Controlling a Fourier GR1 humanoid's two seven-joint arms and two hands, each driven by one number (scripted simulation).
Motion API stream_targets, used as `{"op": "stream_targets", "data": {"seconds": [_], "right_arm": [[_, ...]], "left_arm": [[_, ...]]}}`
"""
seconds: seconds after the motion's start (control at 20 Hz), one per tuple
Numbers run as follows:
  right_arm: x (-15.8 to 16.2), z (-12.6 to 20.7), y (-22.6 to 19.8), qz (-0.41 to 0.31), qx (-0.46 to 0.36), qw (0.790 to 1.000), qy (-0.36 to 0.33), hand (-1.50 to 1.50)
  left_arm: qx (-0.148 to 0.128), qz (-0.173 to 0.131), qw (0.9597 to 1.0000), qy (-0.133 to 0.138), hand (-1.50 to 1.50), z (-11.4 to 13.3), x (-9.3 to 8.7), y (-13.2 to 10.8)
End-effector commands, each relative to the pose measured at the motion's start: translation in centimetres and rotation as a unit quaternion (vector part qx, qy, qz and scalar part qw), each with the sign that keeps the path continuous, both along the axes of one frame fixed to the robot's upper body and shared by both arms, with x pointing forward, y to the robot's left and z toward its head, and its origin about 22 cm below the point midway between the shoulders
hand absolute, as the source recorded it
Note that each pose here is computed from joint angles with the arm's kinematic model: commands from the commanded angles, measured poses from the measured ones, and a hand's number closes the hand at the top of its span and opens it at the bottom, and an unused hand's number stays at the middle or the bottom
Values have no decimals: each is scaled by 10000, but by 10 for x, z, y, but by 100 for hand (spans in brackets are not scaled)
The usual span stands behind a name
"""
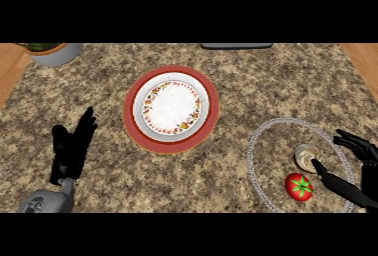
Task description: Pick the cupcake from the placemat and place it in the plate
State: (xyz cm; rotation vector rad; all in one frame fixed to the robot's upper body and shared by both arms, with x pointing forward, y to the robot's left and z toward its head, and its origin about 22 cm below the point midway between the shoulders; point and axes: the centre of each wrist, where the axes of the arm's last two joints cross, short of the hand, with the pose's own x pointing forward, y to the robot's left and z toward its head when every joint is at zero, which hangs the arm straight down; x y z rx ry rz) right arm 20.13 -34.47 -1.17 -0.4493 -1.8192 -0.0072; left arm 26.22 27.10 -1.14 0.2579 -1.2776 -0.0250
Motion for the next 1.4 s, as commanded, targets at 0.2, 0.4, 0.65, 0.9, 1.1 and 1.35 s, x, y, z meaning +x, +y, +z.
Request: {"op": "stream_targets", "data": {"seconds": [0.2, 0.4, 0.65, 0.9, 1.1, 1.35], "right_arm": [[-27, -14, -38, 414, -1903, 9770, 865, -150], [-7, 36, -43, 135, -2723, 9541, 1237, -150], [14, 72, -31, 465, -3296, 9177, 2170, -150], [20, 83, -15, 1061, -3348, 8817, 3150, -150], [19, 67, -23, 1250, -3289, 8689, 3481, -150], [44, 59, -16, 1244, -3333, 8607, 3642, -150]], "left_arm": [[-63, -77, 9999, -40, 0, -9, -15, -10], [-76, -51, 10000, 1, 0, -5, -12, -21], [-26, -140, 9998, -118, 0, 11, -7, -24], [-63, -53, 9999, -75, 0, -13, -14, -20], [8, 49, 10000, -22, 0, -5, -21, -23], [-22, -150, 9999, 31, 0, 9, -12, -19]]}}
